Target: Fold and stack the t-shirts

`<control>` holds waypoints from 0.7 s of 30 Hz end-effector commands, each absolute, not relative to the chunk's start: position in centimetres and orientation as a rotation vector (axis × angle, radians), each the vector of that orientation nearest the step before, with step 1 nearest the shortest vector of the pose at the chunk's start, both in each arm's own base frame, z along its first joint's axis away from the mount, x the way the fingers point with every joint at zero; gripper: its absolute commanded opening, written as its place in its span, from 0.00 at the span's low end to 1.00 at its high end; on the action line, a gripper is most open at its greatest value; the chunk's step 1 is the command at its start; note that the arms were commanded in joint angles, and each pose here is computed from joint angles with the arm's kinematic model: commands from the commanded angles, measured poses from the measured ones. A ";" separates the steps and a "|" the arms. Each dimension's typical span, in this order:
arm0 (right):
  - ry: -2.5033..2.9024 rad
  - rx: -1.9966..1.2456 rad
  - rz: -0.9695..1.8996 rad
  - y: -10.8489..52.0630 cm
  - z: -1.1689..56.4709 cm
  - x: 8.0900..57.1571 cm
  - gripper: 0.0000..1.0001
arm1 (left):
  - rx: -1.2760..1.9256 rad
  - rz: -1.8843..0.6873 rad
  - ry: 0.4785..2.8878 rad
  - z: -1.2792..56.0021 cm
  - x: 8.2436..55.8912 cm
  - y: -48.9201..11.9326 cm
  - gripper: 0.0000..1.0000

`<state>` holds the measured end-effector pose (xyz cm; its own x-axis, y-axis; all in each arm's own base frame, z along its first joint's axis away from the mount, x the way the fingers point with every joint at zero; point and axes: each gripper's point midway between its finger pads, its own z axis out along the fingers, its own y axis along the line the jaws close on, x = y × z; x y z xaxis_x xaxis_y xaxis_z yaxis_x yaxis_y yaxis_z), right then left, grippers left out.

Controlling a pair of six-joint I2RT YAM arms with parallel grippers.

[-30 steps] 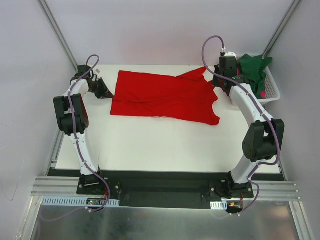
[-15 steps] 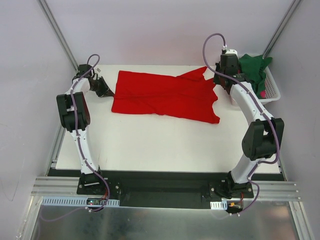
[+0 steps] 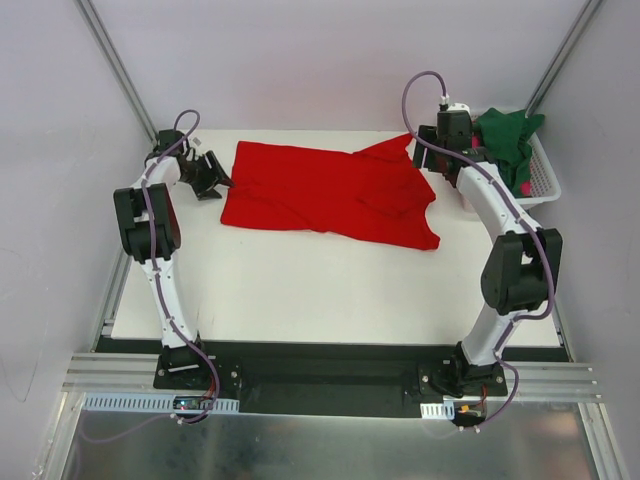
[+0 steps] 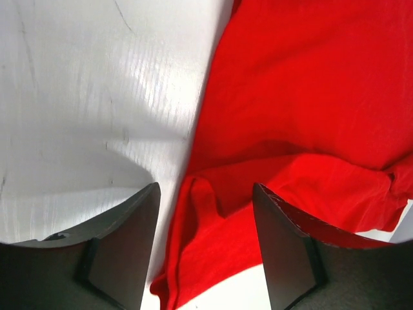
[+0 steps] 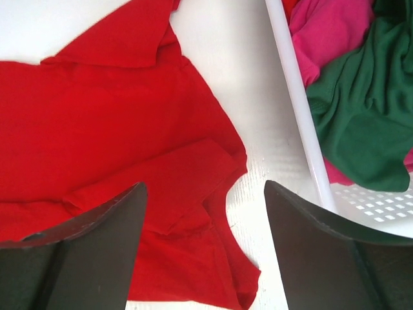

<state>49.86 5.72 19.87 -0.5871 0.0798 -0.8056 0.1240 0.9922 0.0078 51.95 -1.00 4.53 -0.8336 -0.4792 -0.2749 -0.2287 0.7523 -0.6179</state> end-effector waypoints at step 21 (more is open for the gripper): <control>2.447 0.129 0.244 11.5 12.3 36.1 0.27 | -0.401 -0.745 2.532 8.0 42.3 -4.6 0.00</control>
